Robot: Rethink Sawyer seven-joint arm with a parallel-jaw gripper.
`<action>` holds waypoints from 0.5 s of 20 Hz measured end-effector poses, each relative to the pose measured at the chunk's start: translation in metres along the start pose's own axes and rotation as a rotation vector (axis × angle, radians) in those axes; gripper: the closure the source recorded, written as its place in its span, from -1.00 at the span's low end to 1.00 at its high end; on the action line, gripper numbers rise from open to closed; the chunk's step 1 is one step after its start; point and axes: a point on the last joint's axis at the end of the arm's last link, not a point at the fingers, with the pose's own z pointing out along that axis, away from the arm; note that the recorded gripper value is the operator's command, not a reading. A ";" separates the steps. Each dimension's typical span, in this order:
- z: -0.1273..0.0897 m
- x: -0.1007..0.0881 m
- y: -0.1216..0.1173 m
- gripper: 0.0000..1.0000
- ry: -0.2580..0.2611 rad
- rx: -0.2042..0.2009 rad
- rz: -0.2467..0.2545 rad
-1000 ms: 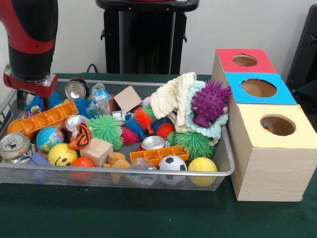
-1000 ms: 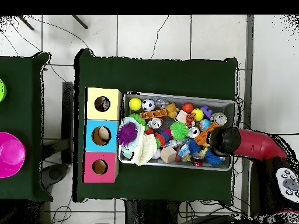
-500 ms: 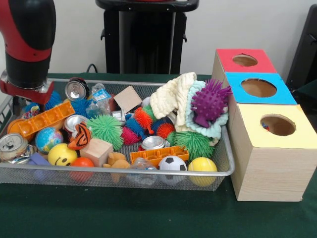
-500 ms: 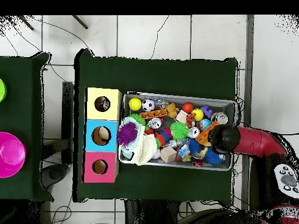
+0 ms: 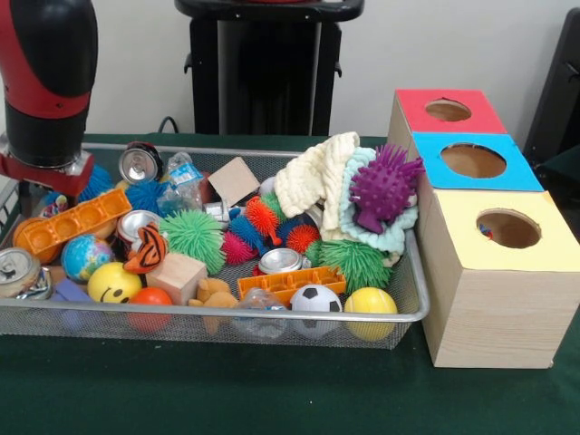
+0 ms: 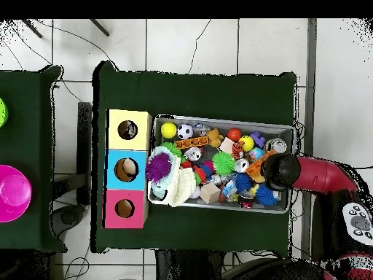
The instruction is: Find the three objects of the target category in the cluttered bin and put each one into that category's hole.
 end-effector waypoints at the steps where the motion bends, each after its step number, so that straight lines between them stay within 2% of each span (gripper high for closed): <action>1: 0.000 -0.001 -0.001 -1.00 0.003 0.001 0.001; 4: 0.002 -0.004 -0.003 -1.00 0.022 0.003 0.005; 5: 0.004 -0.004 -0.004 1.00 0.034 0.003 0.006; 8: 0.006 -0.002 -0.003 1.00 0.047 0.000 0.007; 10: 0.010 0.004 0.002 1.00 0.092 -0.014 0.011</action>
